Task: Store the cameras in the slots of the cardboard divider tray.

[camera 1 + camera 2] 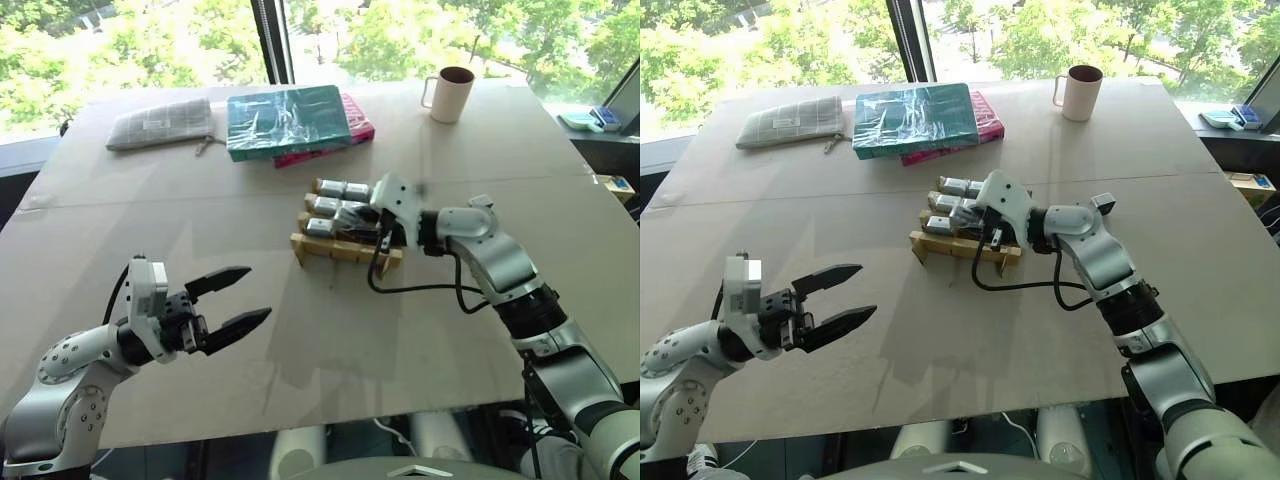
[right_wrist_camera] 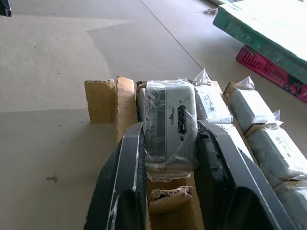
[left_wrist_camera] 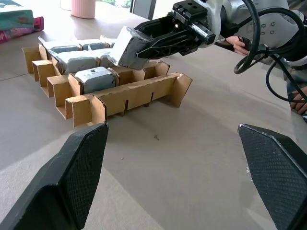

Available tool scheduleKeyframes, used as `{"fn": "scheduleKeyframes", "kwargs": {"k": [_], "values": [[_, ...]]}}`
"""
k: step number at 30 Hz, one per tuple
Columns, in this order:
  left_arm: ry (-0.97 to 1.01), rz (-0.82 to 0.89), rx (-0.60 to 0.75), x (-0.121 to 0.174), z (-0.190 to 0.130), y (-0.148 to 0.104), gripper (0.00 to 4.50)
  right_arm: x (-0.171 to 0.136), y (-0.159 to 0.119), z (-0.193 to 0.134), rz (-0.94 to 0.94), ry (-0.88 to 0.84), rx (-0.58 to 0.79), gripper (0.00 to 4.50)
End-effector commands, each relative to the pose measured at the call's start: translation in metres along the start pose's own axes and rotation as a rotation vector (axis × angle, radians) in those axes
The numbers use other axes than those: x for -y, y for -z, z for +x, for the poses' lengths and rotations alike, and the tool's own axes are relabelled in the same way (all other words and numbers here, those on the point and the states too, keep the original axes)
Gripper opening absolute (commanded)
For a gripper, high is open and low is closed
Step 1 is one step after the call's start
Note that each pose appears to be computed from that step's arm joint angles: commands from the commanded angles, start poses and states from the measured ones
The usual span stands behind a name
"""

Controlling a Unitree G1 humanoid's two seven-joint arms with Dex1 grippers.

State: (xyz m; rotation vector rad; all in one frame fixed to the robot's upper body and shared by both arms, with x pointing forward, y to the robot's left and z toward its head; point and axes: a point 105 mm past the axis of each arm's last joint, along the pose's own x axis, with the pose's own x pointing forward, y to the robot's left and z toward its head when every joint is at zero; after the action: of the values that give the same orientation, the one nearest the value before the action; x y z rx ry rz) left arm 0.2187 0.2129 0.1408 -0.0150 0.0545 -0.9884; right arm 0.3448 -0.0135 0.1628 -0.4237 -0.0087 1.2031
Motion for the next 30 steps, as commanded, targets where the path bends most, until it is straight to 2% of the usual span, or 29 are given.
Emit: {"fn": "scheduleKeyframes", "kwargs": {"k": [1,6,12,16,17,18,20,24,27,30], "values": [[0.007,0.049,0.032,0.004,0.002,-0.012,4.50,0.002,-0.002,-0.001,-0.014,0.008,0.025,0.82],[0.002,0.049,0.032,0.003,0.001,-0.012,4.50,0.003,0.017,-0.005,-0.018,0.008,-0.031,0.82],[0.001,0.049,0.032,0.004,0.001,-0.010,4.50,0.002,0.020,-0.008,-0.035,-0.025,-0.050,0.82],[0.000,0.051,0.034,0.004,0.002,-0.010,4.50,-0.004,0.021,-0.003,-0.063,-0.127,-0.085,0.82],[0.001,0.051,0.034,0.004,0.002,-0.010,4.50,-0.003,0.020,-0.002,-0.064,-0.136,-0.087,1.86],[0.001,0.052,0.034,0.004,0.002,-0.010,4.50,0.000,0.018,0.000,-0.066,-0.132,-0.082,2.12],[0.002,0.052,0.035,0.004,0.002,-0.010,4.50,0.013,0.004,-0.003,-0.087,-0.060,-0.035,2.91],[0.006,0.051,0.041,0.005,0.004,-0.009,4.50,0.018,-0.037,-0.028,-0.079,0.011,0.115,3.02],[0.011,0.046,0.051,0.006,0.007,-0.009,4.50,0.015,-0.052,-0.059,-0.067,0.045,0.147,3.02],[0.024,0.040,0.056,0.007,0.011,-0.009,4.50,0.020,-0.048,-0.089,-0.088,0.148,0.103,4.34]]}}
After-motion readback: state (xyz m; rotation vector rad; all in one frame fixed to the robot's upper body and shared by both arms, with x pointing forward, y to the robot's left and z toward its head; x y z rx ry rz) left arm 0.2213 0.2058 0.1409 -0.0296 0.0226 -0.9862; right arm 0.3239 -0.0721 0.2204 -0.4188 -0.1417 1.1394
